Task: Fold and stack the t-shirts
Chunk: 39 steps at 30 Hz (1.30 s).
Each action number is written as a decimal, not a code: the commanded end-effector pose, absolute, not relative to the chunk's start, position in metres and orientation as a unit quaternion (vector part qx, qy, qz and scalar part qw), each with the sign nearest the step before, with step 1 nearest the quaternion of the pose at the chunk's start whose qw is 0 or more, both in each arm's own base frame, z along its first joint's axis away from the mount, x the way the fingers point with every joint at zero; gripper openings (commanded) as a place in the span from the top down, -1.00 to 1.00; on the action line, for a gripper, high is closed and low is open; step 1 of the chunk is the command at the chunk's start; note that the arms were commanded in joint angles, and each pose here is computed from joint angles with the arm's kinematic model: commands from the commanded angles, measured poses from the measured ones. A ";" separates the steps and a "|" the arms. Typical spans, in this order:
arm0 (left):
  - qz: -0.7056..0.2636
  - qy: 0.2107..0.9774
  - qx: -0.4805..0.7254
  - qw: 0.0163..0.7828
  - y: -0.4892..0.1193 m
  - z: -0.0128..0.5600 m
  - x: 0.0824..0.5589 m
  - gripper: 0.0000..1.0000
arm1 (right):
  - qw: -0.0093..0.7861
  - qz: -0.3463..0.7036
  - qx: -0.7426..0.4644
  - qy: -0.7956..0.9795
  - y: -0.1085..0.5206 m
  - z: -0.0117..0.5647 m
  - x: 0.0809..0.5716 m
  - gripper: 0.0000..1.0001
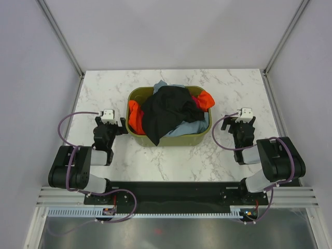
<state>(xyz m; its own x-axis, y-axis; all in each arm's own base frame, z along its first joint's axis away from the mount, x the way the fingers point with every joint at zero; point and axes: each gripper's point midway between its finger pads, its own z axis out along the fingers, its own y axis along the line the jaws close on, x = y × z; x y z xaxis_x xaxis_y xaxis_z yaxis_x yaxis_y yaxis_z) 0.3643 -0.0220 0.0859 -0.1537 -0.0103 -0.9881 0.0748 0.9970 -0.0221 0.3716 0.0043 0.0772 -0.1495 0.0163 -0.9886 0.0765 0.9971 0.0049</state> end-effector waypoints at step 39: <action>-0.004 0.780 -0.166 0.603 -0.001 0.178 0.367 -0.99 | 0.476 0.252 -0.058 0.840 0.244 0.266 0.409 -0.96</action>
<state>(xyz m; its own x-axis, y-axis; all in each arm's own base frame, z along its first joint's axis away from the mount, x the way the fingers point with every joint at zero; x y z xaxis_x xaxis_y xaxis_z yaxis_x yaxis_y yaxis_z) 0.3957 -0.0107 0.1979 -0.1341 -0.1195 -0.9837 -0.1244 0.9869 -0.1029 0.4151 0.2251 0.2436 -0.5377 0.1382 -0.8318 -0.2989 0.8912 0.3413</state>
